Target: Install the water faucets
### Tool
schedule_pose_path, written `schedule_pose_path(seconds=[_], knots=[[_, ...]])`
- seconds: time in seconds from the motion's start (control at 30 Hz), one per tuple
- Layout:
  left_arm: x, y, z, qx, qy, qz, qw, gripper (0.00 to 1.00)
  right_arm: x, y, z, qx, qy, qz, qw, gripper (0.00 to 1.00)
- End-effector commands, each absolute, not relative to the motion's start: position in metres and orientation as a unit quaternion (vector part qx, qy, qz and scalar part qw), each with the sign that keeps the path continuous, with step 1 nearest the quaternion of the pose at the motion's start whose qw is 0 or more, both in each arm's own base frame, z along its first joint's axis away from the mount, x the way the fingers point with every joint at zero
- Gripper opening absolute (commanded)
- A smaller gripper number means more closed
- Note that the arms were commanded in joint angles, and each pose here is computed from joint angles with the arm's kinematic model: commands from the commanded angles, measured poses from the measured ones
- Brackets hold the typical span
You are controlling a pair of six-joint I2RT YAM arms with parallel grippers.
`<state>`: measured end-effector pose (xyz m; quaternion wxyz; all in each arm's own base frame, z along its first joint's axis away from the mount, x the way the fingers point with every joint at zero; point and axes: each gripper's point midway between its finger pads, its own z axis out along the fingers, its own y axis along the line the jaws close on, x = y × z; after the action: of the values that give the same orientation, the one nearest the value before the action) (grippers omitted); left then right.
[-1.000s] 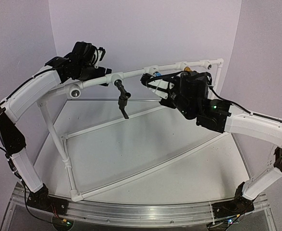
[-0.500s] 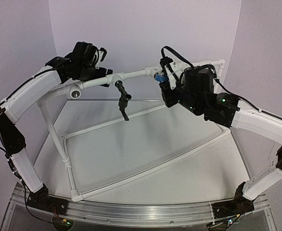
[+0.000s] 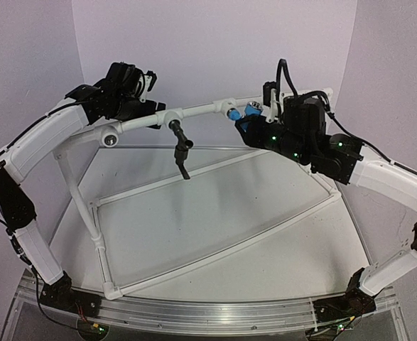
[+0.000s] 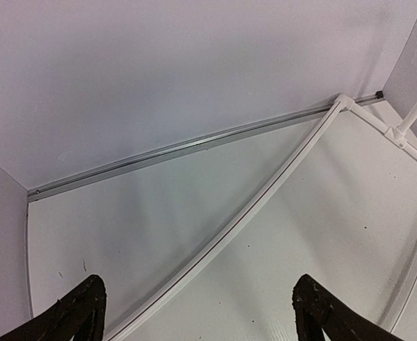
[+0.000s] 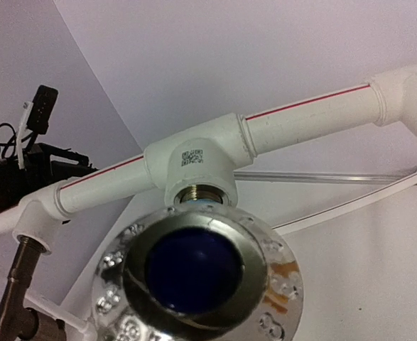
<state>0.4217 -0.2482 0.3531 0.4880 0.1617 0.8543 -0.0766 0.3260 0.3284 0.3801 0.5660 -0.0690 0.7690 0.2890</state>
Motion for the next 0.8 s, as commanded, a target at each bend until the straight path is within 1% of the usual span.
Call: schedule_pose_path(seconds=[0.0, 0.1, 0.17, 0.27, 0.33, 0.4, 0.43, 0.47, 0.53, 0.67, 0.77], knots=[[0.406, -0.249, 0.375, 0.158, 0.844, -0.1, 0.502, 0.9, 0.312, 0.328, 0.413, 0.008, 0.741, 0.446, 0.502, 0.0], [0.405, -0.249, 0.375, 0.156, 0.845, -0.103, 0.502, 0.9, 0.317, 0.322, 0.417, 0.03, 0.736, 0.47, 0.486, 0.0], [0.405, -0.249, 0.375, 0.155, 0.845, -0.104, 0.501, 0.9, 0.317, 0.321, 0.419, 0.033, 0.734, 0.487, 0.473, 0.02], [0.405, -0.249, 0.376, 0.154, 0.845, -0.105, 0.501, 0.9, 0.318, 0.317, 0.421, 0.041, 0.73, 0.505, 0.458, 0.07], [0.405, -0.249, 0.376, 0.154, 0.845, -0.104, 0.501, 0.89, 0.317, 0.318, 0.424, 0.038, 0.727, 0.515, 0.452, 0.13], [0.405, -0.249, 0.376, 0.154, 0.846, -0.104, 0.501, 0.89, 0.315, 0.317, 0.426, 0.033, 0.725, 0.52, 0.45, 0.27], [0.405, -0.248, 0.376, 0.153, 0.846, -0.104, 0.501, 0.89, 0.314, 0.316, 0.427, 0.03, 0.725, 0.521, 0.451, 0.35], [0.404, -0.248, 0.377, 0.152, 0.845, -0.104, 0.501, 0.89, 0.313, 0.315, 0.428, 0.025, 0.723, 0.52, 0.453, 0.47], [0.405, -0.248, 0.377, 0.151, 0.845, -0.105, 0.502, 0.89, 0.309, 0.313, 0.429, 0.009, 0.723, 0.517, 0.459, 0.62], [0.405, -0.248, 0.378, 0.15, 0.845, -0.105, 0.503, 0.89, 0.302, 0.307, 0.428, -0.019, 0.723, 0.502, 0.475, 0.8], [0.405, -0.248, 0.378, 0.149, 0.844, -0.106, 0.504, 0.89, 0.302, 0.298, 0.42, -0.029, 0.732, 0.471, 0.492, 0.89]])
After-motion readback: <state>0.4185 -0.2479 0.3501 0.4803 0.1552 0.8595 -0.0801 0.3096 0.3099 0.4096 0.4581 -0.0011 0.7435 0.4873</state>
